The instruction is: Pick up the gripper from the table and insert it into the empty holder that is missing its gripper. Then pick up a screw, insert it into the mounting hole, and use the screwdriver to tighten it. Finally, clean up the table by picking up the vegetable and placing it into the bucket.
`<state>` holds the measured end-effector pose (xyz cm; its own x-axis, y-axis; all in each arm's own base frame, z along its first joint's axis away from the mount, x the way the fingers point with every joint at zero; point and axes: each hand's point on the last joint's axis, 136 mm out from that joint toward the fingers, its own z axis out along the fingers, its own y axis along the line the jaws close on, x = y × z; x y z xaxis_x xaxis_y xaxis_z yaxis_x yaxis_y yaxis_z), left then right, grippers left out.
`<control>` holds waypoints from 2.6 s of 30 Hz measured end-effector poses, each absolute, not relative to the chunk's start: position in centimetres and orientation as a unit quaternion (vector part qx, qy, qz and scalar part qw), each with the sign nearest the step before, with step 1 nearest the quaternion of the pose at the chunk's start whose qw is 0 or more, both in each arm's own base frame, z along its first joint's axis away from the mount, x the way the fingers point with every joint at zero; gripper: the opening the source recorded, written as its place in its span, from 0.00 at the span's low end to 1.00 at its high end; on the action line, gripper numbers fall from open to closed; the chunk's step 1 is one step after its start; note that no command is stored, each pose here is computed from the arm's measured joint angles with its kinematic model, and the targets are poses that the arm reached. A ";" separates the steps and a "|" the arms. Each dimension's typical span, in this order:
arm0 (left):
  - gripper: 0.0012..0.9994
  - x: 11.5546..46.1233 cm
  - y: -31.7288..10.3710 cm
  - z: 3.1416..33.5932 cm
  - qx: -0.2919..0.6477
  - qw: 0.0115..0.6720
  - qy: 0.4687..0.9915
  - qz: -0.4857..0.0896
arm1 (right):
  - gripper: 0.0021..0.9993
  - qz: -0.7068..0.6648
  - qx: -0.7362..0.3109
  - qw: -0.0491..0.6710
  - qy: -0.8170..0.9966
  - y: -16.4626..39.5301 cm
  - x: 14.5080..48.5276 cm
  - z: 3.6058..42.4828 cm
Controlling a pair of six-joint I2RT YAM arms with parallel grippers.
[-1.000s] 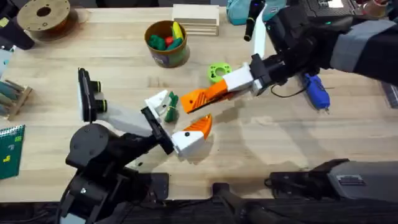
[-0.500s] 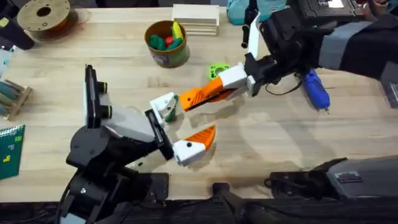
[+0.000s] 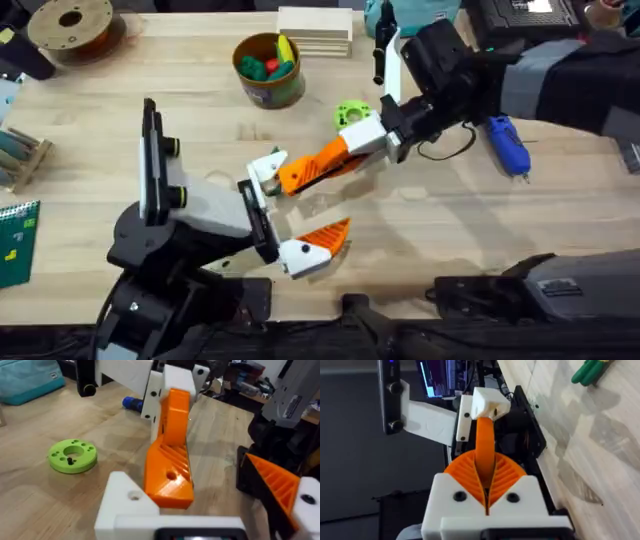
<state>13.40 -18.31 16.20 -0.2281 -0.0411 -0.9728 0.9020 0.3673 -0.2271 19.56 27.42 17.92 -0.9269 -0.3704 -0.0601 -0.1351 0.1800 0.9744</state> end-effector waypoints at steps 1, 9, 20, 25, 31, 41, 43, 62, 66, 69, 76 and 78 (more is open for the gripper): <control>0.99 13.4 -18.3 16.2 0.337 0.523 0.640 -0.451 | 0.02 -0.618 0.164 0.097 -0.762 27.4 19.6 17.9; 0.99 13.5 -18.3 16.2 0.339 0.527 0.639 -0.446 | 0.02 -0.646 0.160 0.120 -0.737 28.3 20.3 16.9; 0.99 13.9 -18.1 16.2 0.335 0.535 0.641 -0.436 | 0.02 -0.661 0.142 0.143 -0.723 28.8 21.1 16.7; 0.99 14.1 -18.0 16.2 0.331 0.538 0.643 -0.432 | 0.02 -0.659 0.138 0.145 -0.725 29.3 21.6 16.6; 0.99 14.5 -17.8 16.2 0.326 0.545 0.646 -0.423 | 0.02 -0.655 0.142 0.147 -0.727 30.6 22.1 16.4; 0.99 14.8 -17.6 16.2 0.317 0.547 0.651 -0.420 | 0.02 -0.651 0.136 0.158 -0.730 32.0 22.4 16.0; 0.99 14.8 -17.6 16.2 0.314 0.546 0.652 -0.421 | 0.02 -0.649 0.131 0.162 -0.731 32.0 22.4 16.0; 0.99 16.0 -16.9 16.2 0.280 0.555 0.669 -0.407 | 0.01 -0.636 0.122 0.132 -0.751 33.7 23.5 15.7; 0.99 16.1 -16.8 16.2 0.275 0.555 0.671 -0.408 | 0.01 -0.634 0.121 0.129 -0.753 33.8 23.5 15.6; 0.99 16.1 -16.8 16.2 0.275 0.555 0.671 -0.408 | 0.01 -0.634 0.121 0.129 -0.753 33.8 23.5 15.6; 0.99 16.1 -16.8 16.2 0.276 0.555 0.671 -0.408 | 0.01 -0.636 0.127 0.127 -0.750 33.7 23.5 15.7; 0.99 16.1 -16.8 16.2 0.276 0.554 0.670 -0.409 | 0.01 -0.637 0.130 0.126 -0.749 33.7 23.5 15.7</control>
<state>16.06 -16.81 16.19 -0.2324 -0.0828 -0.9691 0.8236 0.5133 -0.2414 23.48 33.70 15.69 -0.9347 -0.3547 0.0238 -0.0335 0.1545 0.9874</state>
